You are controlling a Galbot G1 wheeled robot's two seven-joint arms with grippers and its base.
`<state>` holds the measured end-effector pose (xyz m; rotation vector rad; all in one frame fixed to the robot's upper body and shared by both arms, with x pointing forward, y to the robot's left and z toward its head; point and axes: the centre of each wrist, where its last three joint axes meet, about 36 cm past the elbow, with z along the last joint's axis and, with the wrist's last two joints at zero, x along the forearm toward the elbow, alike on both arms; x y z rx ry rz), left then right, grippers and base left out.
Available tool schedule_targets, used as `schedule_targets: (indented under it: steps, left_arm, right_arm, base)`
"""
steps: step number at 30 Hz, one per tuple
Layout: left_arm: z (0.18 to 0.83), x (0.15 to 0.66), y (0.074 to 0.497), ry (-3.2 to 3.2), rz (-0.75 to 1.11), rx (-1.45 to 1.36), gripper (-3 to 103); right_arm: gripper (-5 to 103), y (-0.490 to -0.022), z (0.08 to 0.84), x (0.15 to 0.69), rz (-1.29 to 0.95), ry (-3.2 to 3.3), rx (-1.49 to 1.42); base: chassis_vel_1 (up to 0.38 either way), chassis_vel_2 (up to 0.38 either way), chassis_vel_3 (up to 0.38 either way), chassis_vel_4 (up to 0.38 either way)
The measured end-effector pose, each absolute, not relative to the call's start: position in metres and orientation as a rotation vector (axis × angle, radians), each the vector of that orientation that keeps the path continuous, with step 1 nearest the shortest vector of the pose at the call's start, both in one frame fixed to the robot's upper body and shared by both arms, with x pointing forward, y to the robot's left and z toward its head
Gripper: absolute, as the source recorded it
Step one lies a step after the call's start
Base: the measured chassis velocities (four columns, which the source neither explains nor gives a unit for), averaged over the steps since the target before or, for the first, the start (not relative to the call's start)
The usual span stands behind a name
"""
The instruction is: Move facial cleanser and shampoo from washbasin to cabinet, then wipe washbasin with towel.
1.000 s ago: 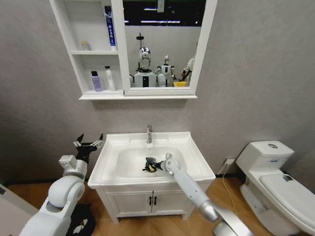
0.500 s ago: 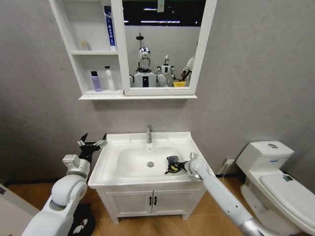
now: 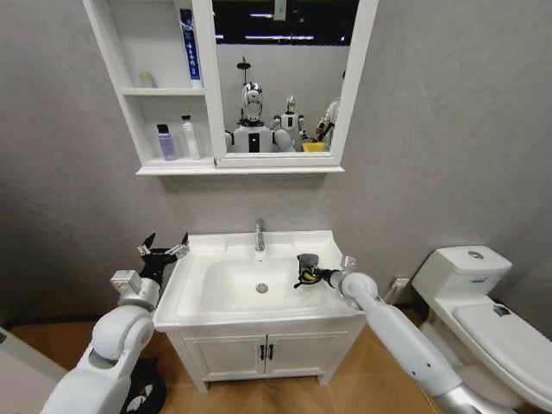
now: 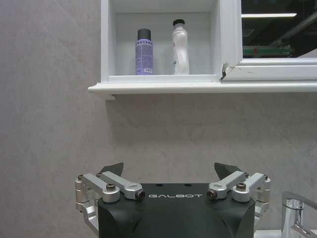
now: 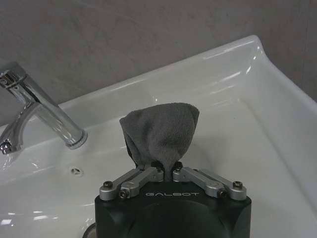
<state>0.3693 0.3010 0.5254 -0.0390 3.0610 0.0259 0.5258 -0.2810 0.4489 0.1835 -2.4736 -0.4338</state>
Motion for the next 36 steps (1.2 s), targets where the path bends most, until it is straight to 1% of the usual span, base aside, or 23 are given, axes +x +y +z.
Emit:
schedule_targets:
  steps: [4,8,12,16,17,20,24,30,36]
  left_arm:
    - [0.529,0.368,0.301,3.049,0.022,-0.035,100]
    - [0.531,0.367,0.300,3.047,0.020,-0.032,100]
    - [0.533,0.367,0.300,3.044,0.017,-0.033,100]
    - [0.535,0.366,0.301,3.037,0.018,-0.038,100]
    - [0.535,0.366,0.301,3.037,0.018,-0.038,100]
    - [0.535,0.364,0.302,3.038,0.018,-0.043,100]
    - [0.534,0.362,0.300,3.042,0.014,-0.036,100]
    - [0.536,0.359,0.298,3.037,0.015,-0.026,100]
    - [0.537,0.357,0.298,3.037,0.021,-0.028,100]
  right_arm:
    - [3,-0.296,0.475,0.545,-0.411,-2.525,0.124]
    - [3,-0.304,0.482,0.551,-0.393,-2.519,0.076]
    - [3,-0.322,0.482,0.558,-0.408,-2.467,0.033]
    - [3,-0.352,0.481,0.564,-0.390,-2.453,0.094]
    - [3,-0.352,0.481,0.564,-0.390,-2.453,0.094]
    - [3,-0.377,0.477,0.568,-0.306,-2.488,0.117]
    - [3,-0.391,0.471,0.574,-0.243,-2.531,0.171]
    - [3,-0.397,0.461,0.583,-0.209,-2.585,0.247]
    - [3,-0.384,0.448,0.591,-0.209,-2.576,0.221]
  base:
    - [0.000,0.000,0.000,0.000]
    - [0.000,0.000,0.000,0.000]
    - [0.000,0.000,0.000,0.000]
    - [0.000,0.000,0.000,0.000]
    - [0.000,0.000,0.000,0.000]
    - [0.000,0.000,0.000,0.000]
    - [0.000,0.000,0.000,0.000]
    - [0.000,0.000,0.000,0.000]
    - [0.000,0.000,0.000,0.000]
